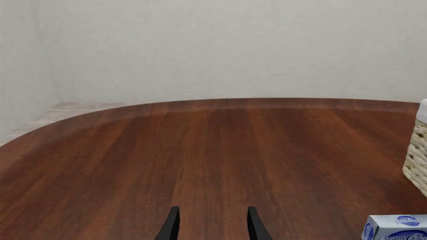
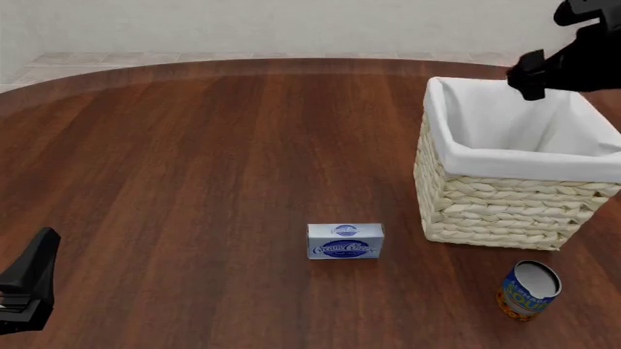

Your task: Pick up the tomato sauce, and put it in the basket.

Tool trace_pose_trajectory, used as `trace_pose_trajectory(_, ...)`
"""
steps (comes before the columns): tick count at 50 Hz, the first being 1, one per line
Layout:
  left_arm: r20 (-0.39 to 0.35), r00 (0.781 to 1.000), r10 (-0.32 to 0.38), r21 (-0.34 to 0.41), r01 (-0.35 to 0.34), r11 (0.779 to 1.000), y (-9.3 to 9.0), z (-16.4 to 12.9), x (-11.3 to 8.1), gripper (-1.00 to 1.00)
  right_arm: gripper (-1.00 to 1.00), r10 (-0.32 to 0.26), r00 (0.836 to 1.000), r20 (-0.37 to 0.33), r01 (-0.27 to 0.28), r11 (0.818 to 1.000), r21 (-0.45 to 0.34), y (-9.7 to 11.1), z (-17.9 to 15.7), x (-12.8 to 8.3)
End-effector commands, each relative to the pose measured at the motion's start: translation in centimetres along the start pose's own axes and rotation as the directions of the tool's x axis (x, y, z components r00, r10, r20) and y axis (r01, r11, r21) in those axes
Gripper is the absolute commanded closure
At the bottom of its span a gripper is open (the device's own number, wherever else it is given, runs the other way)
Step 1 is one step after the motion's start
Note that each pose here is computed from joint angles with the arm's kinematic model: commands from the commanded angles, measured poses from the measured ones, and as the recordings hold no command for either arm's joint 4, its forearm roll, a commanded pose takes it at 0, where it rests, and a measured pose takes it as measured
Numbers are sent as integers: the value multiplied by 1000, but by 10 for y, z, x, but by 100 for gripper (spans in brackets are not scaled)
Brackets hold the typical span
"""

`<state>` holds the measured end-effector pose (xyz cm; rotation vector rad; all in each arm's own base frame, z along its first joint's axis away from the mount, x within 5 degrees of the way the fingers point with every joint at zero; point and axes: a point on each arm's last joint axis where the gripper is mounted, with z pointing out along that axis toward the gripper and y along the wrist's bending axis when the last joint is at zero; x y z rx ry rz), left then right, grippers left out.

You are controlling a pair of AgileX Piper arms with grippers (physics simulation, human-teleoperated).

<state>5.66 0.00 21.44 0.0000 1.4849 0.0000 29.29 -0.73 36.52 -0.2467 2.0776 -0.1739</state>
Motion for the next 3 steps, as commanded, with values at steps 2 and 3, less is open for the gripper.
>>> trace_pose_trajectory(2, 0, 1000, 0, 0, 0, 1000, 0, 0, 0, -100, -100, -3, 999, 36, 3, 1000, 1, 0, -19, -10)
trace_pose_trajectory(3, 0, 1000, 0, 0, 0, 1000, 0, 0, 0, -100, -100, -4, 999, 40, 4, 1000, 0, 0, -21, -11)
